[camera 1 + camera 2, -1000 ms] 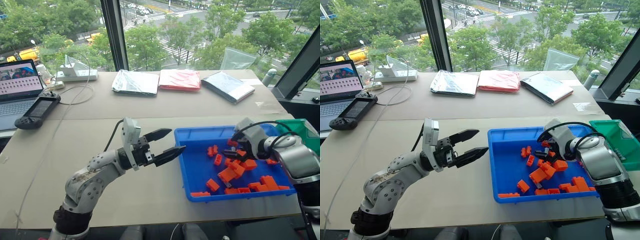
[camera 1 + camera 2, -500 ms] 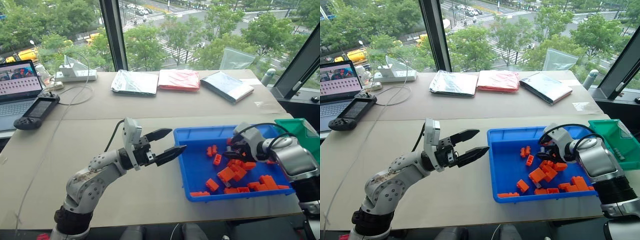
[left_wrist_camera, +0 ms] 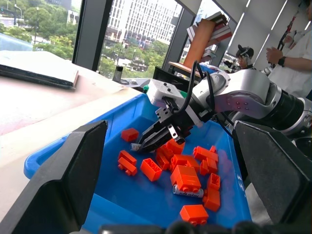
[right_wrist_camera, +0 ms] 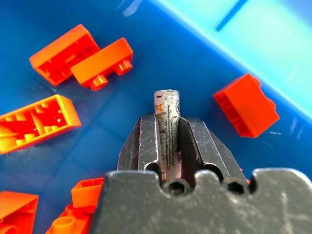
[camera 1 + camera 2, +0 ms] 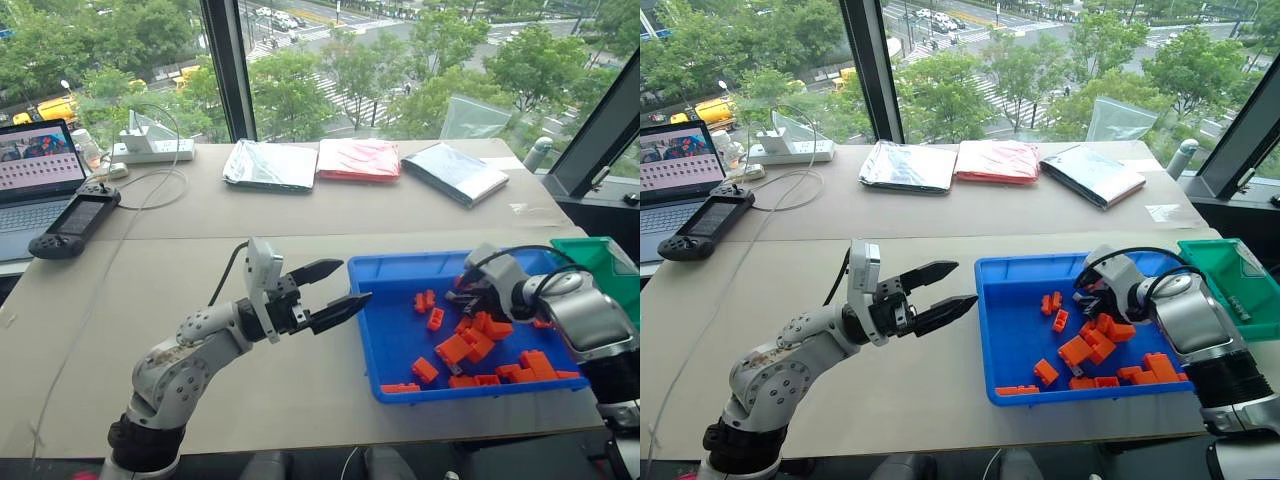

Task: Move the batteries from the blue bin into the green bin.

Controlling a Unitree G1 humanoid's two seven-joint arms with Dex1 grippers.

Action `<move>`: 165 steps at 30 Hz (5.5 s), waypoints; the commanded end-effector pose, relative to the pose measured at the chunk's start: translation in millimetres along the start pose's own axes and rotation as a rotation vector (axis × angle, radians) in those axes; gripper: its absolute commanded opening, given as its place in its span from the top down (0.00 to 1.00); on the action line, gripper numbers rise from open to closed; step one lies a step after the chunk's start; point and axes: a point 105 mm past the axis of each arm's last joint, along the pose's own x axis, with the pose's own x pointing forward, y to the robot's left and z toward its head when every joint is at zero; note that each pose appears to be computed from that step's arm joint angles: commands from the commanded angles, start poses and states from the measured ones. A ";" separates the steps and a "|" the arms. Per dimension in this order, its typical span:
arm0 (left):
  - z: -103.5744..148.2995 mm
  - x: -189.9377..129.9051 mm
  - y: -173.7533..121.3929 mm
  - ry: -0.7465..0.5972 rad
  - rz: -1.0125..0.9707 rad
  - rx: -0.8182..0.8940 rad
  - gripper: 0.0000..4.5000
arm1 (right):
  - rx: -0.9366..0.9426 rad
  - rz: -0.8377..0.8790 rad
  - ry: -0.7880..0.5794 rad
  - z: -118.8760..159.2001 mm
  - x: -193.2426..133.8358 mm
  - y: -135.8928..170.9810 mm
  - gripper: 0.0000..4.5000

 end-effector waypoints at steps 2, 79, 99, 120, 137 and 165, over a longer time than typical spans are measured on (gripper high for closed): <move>8.0 4.9 -9.1 -0.028 -0.061 0.026 0.00 | -0.040 -0.413 0.129 -42.6 -20.3 -75.9 0.95; 13.0 10.5 -8.1 -0.035 -0.054 0.051 0.00 | -1.188 1.263 0.193 -86.8 -32.5 141.7 0.55; 11.1 6.5 -8.4 -0.028 -0.043 0.046 0.00 | -0.698 0.498 0.014 -3.5 -13.7 48.9 0.69; 6.6 4.4 -7.7 -0.016 -0.055 0.033 0.00 | -0.420 0.898 0.179 -68.8 -77.4 139.1 0.00; 5.6 7.3 -8.6 -0.027 -0.058 0.028 0.00 | -0.508 0.920 0.327 -111.5 -53.4 146.9 0.00; 6.4 6.7 -6.7 -0.025 -0.054 0.035 0.00 | -0.411 0.892 0.118 -65.7 -48.4 148.6 0.95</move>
